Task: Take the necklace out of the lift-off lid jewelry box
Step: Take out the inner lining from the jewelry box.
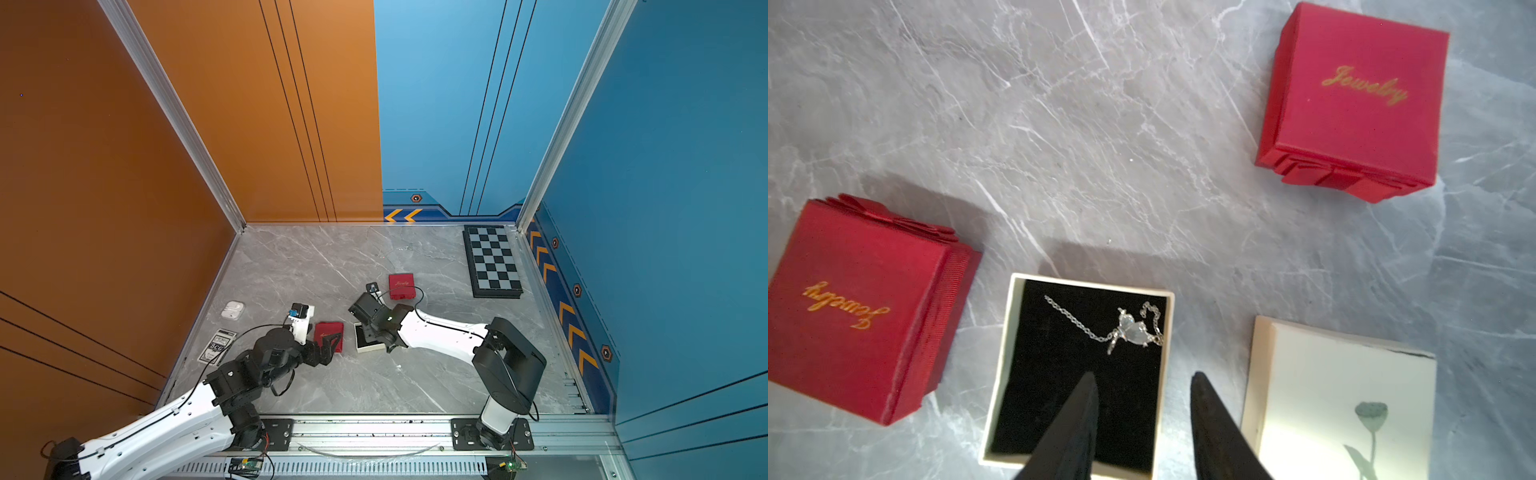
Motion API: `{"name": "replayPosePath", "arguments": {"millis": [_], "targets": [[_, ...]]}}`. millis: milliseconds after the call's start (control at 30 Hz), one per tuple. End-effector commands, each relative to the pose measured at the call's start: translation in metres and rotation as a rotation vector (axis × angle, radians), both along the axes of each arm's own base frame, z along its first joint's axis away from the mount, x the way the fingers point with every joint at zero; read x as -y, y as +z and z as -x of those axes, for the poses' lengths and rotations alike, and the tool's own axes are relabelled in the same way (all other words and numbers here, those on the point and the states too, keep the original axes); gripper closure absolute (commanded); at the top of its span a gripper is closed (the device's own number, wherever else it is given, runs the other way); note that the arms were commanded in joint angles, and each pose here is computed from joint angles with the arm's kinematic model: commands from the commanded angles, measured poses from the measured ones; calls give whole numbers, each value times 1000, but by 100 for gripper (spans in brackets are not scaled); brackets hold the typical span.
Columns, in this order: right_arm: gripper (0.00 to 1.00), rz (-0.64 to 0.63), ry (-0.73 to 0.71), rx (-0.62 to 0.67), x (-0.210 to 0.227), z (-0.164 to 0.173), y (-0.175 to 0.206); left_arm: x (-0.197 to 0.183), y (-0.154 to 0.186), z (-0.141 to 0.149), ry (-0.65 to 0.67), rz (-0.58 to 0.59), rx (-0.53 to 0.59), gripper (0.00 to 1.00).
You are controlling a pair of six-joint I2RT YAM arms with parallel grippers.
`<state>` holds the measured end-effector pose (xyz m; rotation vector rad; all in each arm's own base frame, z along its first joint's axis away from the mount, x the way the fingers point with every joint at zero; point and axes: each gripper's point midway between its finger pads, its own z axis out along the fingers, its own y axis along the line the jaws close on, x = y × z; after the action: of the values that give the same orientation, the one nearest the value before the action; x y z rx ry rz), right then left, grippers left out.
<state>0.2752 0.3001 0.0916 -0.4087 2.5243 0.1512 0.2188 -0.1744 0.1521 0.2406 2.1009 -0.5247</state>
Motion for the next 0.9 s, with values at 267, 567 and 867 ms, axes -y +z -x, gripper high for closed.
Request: {"name": "replayPosePath", "arguments": {"millis": [267, 567, 867], "targets": [[48, 111, 105, -73, -11, 2, -22, -1, 2, 0, -3, 14, -24, 1], [45, 129, 138, -110, -23, 1, -39, -4, 1, -2, 3, 17, -29, 1], [43, 152, 138, -138, -23, -2, -54, -5, 1, -2, 0, 22, -32, 1]]}}
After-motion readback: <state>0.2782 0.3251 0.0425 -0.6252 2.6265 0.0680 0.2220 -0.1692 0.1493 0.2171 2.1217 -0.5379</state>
